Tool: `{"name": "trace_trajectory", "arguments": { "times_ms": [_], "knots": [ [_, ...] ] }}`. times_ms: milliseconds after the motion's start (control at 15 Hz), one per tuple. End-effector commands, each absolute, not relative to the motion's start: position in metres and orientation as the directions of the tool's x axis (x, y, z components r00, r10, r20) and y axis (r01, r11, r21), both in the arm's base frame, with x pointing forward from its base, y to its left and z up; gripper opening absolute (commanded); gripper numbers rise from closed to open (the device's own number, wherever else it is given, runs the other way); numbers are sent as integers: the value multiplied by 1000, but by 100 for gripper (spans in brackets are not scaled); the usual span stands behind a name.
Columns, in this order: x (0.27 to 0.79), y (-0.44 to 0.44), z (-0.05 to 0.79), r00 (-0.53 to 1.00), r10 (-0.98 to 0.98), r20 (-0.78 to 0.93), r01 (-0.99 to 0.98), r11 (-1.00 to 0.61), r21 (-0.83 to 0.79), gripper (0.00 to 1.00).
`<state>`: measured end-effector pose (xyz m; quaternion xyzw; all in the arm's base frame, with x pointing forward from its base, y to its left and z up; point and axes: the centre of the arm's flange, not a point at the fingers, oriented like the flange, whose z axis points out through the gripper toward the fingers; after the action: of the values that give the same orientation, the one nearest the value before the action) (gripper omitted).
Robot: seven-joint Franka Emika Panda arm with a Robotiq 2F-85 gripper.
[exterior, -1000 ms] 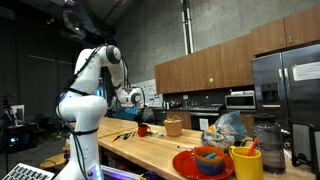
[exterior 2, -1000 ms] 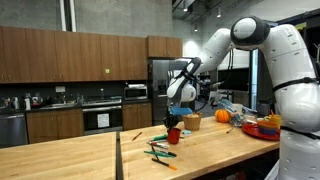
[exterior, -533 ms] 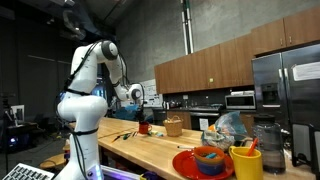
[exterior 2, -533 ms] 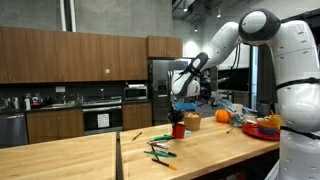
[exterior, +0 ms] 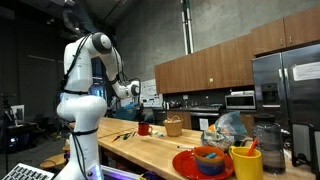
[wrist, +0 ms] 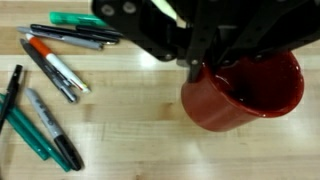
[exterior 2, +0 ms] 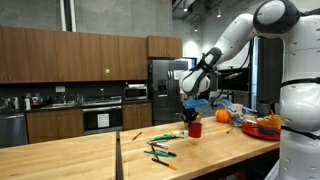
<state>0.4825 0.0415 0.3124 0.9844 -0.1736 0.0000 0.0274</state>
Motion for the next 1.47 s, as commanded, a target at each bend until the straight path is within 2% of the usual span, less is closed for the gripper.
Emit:
{"name": "trace_trajectory", "arguments": {
  "times_ms": [0, 333, 400, 533, 1133, 1267, 1333, 1400],
  "knots": [
    [448, 19, 303, 888, -460, -6, -458, -884, 90, 2],
    [437, -3, 281, 799, -601, -3, -594, -790, 150, 3],
    [436, -4, 279, 786, -618, -2, -610, -777, 157, 34],
    [438, -3, 280, 770, -637, 3, -631, -762, 149, 38],
    [481, -2, 337, 792, -604, 85, -608, -793, 32, 98],
    [480, 4, 329, 789, -609, 82, -614, -788, 44, 100],
    [483, 4, 331, 790, -608, 84, -612, -790, 37, 93],
    [482, 4, 331, 790, -607, 83, -611, -790, 39, 99]
  ]
}}
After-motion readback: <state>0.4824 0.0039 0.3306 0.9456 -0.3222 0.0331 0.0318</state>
